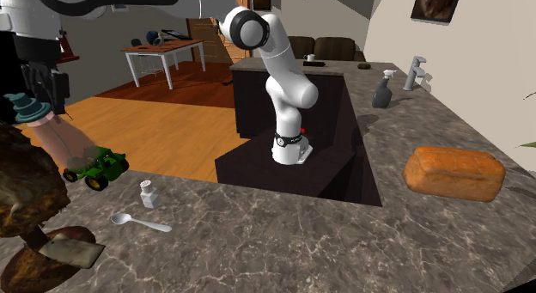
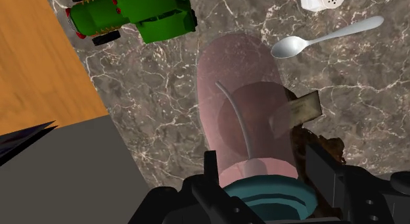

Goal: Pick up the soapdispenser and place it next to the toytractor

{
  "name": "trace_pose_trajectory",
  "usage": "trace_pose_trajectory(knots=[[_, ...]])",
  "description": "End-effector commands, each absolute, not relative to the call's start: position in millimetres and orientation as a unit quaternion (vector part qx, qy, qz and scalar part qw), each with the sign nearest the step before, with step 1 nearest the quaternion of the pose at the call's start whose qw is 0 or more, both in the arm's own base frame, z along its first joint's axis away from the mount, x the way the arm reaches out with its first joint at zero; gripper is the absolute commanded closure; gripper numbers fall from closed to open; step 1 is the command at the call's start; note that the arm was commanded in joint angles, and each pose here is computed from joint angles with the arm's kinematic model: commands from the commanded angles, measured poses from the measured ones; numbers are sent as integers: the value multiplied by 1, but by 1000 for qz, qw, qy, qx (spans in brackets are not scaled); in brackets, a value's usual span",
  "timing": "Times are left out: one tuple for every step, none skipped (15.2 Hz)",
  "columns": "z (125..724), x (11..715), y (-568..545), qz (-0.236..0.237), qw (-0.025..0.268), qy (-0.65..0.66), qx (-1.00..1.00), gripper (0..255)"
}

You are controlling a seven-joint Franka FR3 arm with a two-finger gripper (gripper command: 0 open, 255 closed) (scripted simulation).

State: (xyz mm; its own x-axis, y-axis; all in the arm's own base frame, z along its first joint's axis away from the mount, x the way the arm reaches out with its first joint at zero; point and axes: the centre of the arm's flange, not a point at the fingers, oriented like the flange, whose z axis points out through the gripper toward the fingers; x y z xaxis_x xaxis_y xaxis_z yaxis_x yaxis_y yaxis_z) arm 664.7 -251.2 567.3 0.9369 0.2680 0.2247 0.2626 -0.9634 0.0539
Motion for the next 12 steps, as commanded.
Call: trace_pose_trajectory(knots=[[558,665,-251,116,12,135,984,255],[552,665,-251,116,12,135,984,255],[547,665,-251,116,12,135,984,255],[542,665,-251,116,12,135,984,255],[537,665,-251,116,12,135,984,255],[531,665,-251,116,12,135,984,255],[526,665,-251,116,12,135,984,255],[521,665,-251,116,12,135,984,255],[515,665,-251,116,12,135,984,255],[510,665,-251,116,12,135,984,255],[505,665,-251,116,12,135,984,255],[500,665,-251,116,12,135,984,255]])
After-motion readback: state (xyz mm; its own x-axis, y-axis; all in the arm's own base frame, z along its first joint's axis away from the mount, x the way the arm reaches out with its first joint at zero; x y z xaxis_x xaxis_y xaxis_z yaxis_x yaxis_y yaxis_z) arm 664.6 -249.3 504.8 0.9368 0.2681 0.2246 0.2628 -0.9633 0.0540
